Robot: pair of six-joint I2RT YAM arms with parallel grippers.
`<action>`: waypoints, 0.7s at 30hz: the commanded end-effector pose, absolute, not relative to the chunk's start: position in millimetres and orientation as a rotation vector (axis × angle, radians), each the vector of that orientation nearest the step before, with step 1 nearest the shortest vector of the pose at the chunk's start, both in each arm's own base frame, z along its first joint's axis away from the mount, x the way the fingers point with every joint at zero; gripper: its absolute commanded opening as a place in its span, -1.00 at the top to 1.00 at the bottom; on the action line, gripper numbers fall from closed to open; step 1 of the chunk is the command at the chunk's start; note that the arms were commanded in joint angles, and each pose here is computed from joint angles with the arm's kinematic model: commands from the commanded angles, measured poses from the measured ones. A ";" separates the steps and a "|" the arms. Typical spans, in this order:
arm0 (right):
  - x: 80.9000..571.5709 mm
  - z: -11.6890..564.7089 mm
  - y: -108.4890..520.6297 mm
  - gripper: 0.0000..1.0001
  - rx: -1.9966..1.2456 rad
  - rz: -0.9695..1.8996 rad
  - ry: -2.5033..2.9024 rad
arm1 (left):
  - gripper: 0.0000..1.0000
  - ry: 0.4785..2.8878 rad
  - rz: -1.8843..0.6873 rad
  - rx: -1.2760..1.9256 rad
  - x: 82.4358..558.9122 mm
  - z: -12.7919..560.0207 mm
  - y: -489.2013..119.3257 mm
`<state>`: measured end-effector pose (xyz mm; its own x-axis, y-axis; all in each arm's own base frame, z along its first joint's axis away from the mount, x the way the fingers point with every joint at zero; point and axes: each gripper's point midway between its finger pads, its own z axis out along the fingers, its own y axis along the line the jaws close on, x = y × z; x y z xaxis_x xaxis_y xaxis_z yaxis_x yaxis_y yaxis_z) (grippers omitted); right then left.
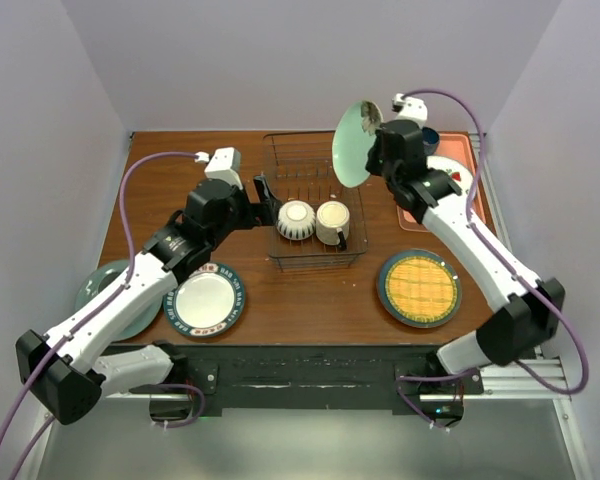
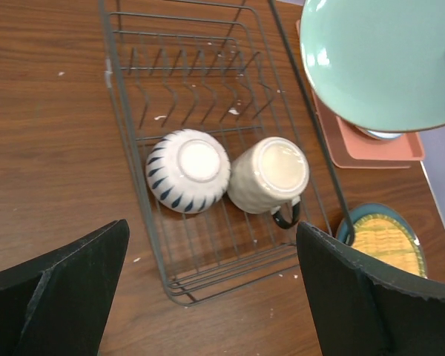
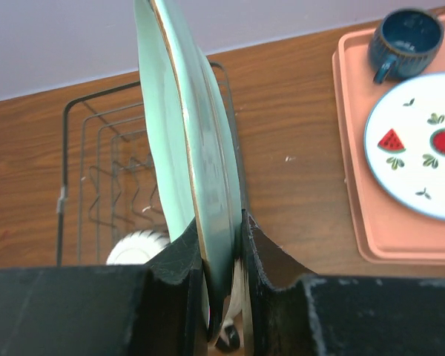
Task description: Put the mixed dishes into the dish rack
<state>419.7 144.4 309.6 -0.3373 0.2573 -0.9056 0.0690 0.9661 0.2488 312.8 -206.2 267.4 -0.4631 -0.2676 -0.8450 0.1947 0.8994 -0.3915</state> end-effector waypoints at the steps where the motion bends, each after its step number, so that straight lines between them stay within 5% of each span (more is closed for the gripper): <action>1: 451.5 390.5 146.8 1.00 0.296 0.098 1.644 | -1.00 1.952 -0.498 -0.044 315.1 276.0 -186.6; 21: 518.6 330.1 185.7 1.00 0.160 -0.195 1.718 | -1.00 2.018 -0.400 -0.093 340.4 257.9 -136.1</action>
<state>504.3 184.8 251.3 -0.3780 -0.0933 -0.9211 0.1350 0.9787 -0.1545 335.1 -135.1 252.2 -0.4761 -0.2622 -0.8394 0.0693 0.9404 -0.3330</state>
